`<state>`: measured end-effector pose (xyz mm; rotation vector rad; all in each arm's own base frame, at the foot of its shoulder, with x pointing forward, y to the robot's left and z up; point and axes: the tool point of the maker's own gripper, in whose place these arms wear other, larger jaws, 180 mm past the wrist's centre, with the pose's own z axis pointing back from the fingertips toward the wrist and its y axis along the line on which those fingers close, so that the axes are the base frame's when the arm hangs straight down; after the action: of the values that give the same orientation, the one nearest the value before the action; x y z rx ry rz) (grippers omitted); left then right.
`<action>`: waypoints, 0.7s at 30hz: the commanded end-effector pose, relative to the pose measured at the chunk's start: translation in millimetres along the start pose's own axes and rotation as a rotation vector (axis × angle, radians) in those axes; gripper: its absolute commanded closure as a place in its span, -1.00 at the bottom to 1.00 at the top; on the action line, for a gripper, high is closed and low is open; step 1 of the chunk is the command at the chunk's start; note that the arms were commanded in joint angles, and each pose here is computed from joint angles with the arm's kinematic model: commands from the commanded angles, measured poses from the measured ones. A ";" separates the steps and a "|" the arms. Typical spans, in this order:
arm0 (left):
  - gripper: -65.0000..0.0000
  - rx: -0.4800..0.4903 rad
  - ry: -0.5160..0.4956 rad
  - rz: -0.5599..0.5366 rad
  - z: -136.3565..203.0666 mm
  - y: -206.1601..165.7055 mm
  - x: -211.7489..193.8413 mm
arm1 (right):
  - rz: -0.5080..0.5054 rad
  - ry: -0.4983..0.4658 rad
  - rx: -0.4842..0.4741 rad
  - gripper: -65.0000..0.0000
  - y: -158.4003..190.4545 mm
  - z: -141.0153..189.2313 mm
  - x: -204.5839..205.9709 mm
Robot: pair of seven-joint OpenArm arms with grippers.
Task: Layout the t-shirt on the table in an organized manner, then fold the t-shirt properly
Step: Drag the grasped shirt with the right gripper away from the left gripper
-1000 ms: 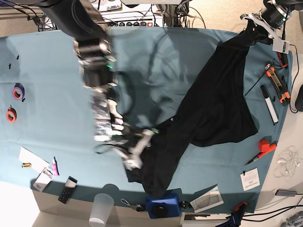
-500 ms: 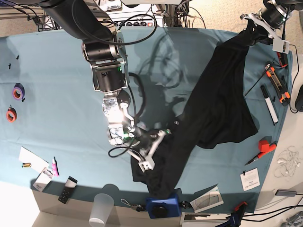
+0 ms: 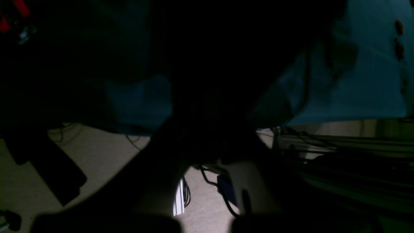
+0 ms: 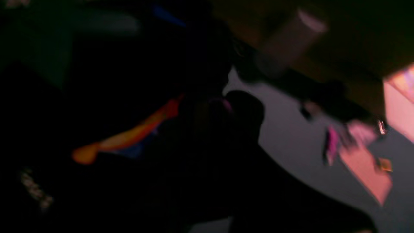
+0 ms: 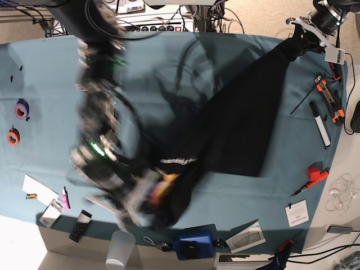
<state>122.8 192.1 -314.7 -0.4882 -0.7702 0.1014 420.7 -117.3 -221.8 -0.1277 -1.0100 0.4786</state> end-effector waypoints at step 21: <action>1.00 -0.008 -0.024 -0.019 3.3 -2.9 6.5 | 0.118 0.603 -0.120 1.00 -39.2 99.1 -234.0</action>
<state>122.9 192.2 -315.0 -0.4862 -0.7703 0.1020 241.5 -255.2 -352.1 -0.3573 -0.4188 0.4516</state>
